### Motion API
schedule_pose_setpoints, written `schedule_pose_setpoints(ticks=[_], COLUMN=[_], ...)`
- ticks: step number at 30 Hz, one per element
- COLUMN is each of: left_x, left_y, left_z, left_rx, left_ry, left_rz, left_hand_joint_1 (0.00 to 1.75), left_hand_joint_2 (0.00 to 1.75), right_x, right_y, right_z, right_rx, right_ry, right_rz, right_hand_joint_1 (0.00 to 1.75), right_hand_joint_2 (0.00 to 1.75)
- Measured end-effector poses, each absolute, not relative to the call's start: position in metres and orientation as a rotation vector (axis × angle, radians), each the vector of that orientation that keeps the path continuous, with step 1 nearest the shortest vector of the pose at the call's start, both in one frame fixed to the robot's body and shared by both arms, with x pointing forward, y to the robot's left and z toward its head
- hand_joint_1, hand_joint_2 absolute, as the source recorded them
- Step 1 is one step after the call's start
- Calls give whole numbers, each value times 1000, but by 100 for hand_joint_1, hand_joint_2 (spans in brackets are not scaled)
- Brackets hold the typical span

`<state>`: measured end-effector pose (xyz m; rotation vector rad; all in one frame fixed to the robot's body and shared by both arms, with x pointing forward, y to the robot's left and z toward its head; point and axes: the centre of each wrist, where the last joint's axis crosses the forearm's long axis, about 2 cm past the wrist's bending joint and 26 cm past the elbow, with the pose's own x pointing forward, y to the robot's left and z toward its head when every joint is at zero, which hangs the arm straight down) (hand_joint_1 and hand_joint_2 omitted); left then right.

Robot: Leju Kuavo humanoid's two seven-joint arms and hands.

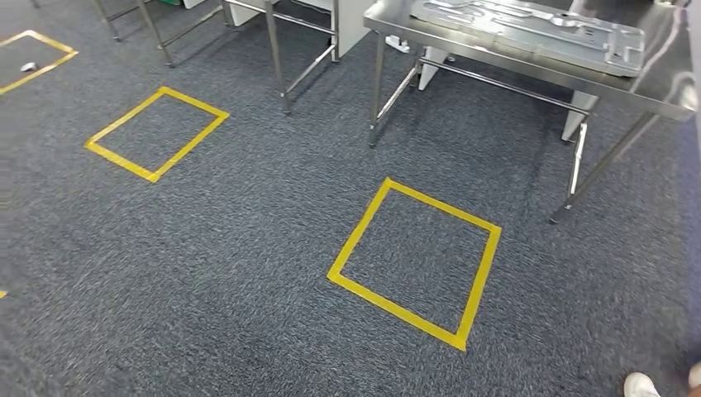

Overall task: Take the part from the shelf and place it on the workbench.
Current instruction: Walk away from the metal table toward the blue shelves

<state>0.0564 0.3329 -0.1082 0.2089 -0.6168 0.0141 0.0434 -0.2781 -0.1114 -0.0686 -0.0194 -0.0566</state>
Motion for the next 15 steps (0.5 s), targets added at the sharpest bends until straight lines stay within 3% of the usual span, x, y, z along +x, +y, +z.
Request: schedule_pose_setpoints(ticks=[15], left_x=[55], left_y=[324], left_z=[-109], left_rx=[189], left_ry=[-350], left_rz=[-64], left_hand_joint_1=[0], left_hand_joint_2=[0], right_x=[45], right_y=[-290], right_z=[-111], right_rx=[-62], right_ry=[7], right_rz=[90], right_hand_joint_1=[0], right_hand_joint_2=[0])
